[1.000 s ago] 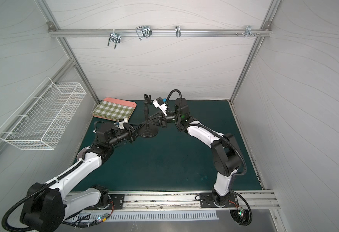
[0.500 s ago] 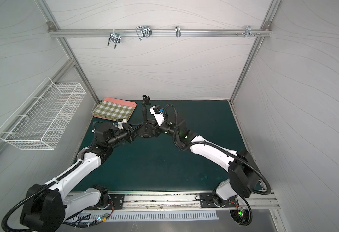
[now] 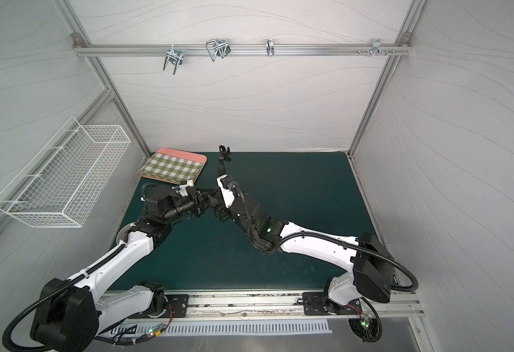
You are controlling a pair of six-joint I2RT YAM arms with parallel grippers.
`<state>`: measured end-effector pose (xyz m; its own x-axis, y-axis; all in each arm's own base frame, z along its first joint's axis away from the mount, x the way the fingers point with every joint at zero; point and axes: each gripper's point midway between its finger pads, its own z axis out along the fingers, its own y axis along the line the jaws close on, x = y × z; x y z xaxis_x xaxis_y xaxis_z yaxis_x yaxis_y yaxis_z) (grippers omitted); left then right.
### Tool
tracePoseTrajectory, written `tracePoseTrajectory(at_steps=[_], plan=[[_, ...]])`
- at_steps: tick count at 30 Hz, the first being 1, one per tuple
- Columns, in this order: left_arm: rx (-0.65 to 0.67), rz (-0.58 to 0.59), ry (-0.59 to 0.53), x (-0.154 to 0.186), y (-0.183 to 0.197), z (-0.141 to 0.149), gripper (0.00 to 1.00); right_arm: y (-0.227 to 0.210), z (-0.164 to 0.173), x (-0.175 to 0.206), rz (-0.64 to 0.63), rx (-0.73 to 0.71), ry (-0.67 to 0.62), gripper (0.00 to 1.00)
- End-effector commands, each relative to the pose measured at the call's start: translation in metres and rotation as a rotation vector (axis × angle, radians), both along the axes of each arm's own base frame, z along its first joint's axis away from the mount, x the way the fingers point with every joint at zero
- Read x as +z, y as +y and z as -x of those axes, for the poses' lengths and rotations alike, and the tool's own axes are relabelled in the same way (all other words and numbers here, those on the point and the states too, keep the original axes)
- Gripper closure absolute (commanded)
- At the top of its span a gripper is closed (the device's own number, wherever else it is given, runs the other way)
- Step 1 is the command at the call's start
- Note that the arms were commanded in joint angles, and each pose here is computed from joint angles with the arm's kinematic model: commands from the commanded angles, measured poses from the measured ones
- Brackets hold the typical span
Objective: Assemble a microphone stand
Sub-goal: Screw the microphone stand pole into the microphone stand base.
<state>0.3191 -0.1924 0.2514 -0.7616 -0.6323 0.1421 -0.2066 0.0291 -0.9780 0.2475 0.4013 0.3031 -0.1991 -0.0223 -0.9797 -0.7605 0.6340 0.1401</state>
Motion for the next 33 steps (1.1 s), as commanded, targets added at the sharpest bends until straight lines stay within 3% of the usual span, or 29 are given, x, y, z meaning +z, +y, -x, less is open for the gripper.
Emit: tracePoseTrajectory(at_steps=[1, 4, 8, 15, 20, 25, 29, 33], plan=[[0.007, 0.071, -0.16, 0.053, -0.001, -0.006, 1.0, -0.013, 0.012, 0.021, -0.119, 0.328, 0.072, 0.29], [0.008, 0.073, -0.161, 0.054, -0.001, -0.005, 1.0, -0.025, 0.015, 0.035, -0.188, 0.569, 0.074, 0.3], [0.007, 0.073, -0.165, 0.055, -0.001, -0.005, 1.0, -0.025, 0.019, 0.042, -0.17, 0.777, 0.051, 0.3], [0.0, 0.066, -0.157, 0.055, -0.002, -0.004, 1.0, -0.006, 0.006, 0.048, -0.178, 0.897, 0.081, 0.43], [0.001, 0.064, -0.159, 0.057, -0.002, -0.004, 1.0, 0.002, -0.009, 0.042, -0.171, 0.85, 0.078, 0.54], [-0.001, 0.062, -0.162, 0.057, -0.002, -0.004, 1.0, 0.005, -0.017, 0.039, -0.165, 0.785, 0.091, 0.81], [0.0, 0.06, -0.158, 0.055, -0.002, -0.005, 1.0, 0.007, -0.024, 0.033, -0.114, 0.562, 0.062, 0.99], [0.004, 0.059, -0.154, 0.053, -0.001, -0.006, 1.0, 0.004, -0.022, 0.025, -0.084, 0.25, 0.032, 1.0]])
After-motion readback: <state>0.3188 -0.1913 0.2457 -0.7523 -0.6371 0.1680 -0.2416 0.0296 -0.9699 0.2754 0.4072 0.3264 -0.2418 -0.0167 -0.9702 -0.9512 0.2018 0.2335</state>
